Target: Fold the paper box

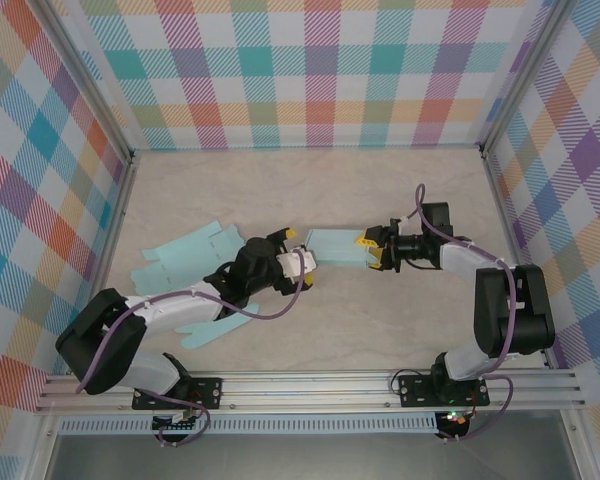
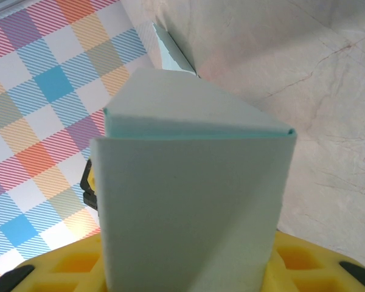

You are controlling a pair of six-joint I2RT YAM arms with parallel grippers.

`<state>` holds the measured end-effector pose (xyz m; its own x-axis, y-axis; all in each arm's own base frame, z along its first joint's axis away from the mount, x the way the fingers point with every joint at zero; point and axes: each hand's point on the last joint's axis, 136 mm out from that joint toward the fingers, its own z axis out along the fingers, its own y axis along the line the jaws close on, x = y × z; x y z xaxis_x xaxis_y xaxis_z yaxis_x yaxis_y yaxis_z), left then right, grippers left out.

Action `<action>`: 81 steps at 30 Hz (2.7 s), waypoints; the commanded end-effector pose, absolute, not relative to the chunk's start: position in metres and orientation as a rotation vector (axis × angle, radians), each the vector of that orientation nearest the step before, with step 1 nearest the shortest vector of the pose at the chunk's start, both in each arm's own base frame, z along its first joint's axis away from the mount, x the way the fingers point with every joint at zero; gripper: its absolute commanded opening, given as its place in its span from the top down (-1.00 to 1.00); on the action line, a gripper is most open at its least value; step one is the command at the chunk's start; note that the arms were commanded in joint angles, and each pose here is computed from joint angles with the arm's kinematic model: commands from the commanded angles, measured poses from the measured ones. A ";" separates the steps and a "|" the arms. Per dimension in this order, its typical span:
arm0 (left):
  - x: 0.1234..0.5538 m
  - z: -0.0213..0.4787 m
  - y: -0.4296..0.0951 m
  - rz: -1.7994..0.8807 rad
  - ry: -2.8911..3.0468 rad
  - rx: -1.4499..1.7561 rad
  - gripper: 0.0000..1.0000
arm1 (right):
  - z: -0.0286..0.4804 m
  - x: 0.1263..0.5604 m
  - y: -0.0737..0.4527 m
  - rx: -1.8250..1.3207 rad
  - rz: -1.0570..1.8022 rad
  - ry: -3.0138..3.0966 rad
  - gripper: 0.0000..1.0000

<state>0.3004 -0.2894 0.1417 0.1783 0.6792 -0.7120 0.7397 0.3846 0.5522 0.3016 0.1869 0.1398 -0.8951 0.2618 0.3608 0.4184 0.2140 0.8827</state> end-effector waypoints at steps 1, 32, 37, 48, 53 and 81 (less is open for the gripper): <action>0.305 0.160 -0.304 -0.060 1.452 1.320 -0.98 | 0.152 0.296 0.188 -0.607 -1.807 -2.312 0.28; 0.277 0.130 -0.295 -0.123 1.736 1.571 0.14 | 0.125 0.302 0.175 -0.617 -1.642 -2.525 -0.66; 0.262 0.114 -0.285 -0.172 1.853 1.672 0.17 | 0.125 0.308 0.159 -0.651 -1.594 -2.638 -0.73; 0.274 0.093 -0.275 -0.261 2.115 1.739 0.15 | 0.156 0.304 0.125 -0.523 -1.386 -3.066 -0.55; 0.286 0.086 -0.278 -0.243 2.189 1.763 0.04 | 0.176 0.295 0.126 -0.334 -1.431 -3.182 -0.42; 0.299 0.171 -0.275 -0.241 2.042 1.477 -0.62 | 0.190 0.322 0.144 0.341 -1.028 -3.524 -0.39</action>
